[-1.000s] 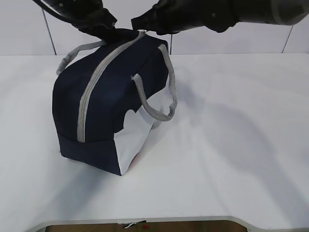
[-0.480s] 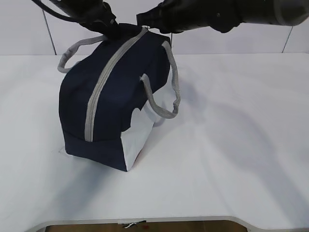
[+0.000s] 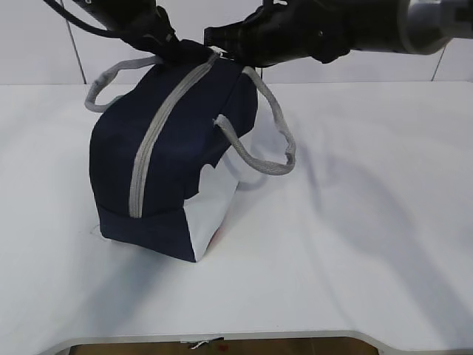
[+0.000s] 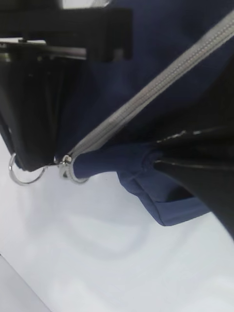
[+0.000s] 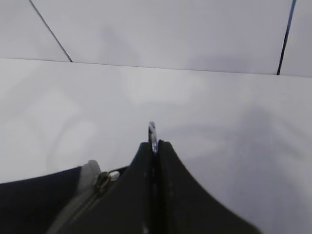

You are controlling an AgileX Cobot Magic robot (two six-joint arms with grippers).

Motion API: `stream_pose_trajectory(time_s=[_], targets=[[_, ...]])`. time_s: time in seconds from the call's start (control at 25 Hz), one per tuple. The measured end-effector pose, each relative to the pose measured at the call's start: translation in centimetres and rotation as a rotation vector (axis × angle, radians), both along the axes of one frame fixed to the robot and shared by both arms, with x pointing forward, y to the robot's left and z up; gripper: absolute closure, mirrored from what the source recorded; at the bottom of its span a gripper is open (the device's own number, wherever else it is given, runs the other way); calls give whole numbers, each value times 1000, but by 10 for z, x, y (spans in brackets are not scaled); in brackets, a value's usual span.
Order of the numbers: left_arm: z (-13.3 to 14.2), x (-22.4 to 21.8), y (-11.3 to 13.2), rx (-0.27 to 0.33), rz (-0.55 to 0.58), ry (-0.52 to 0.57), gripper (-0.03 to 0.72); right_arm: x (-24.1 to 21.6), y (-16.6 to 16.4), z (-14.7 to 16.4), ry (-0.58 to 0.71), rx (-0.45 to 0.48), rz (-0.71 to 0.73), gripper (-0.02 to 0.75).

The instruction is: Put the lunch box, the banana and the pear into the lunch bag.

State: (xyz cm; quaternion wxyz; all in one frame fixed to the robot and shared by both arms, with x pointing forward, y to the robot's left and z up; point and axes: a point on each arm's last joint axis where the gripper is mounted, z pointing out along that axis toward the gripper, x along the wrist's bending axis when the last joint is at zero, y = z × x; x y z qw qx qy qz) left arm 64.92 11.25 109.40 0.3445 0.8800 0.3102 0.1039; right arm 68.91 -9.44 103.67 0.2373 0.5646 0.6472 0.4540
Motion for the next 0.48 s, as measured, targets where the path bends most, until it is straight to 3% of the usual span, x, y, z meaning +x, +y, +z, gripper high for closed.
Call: stream_pose_trajectory(time_s=[0.48], targets=[[8, -4, 2, 1, -4, -15, 670, -1, -1, -1, 71, 67, -38, 721]])
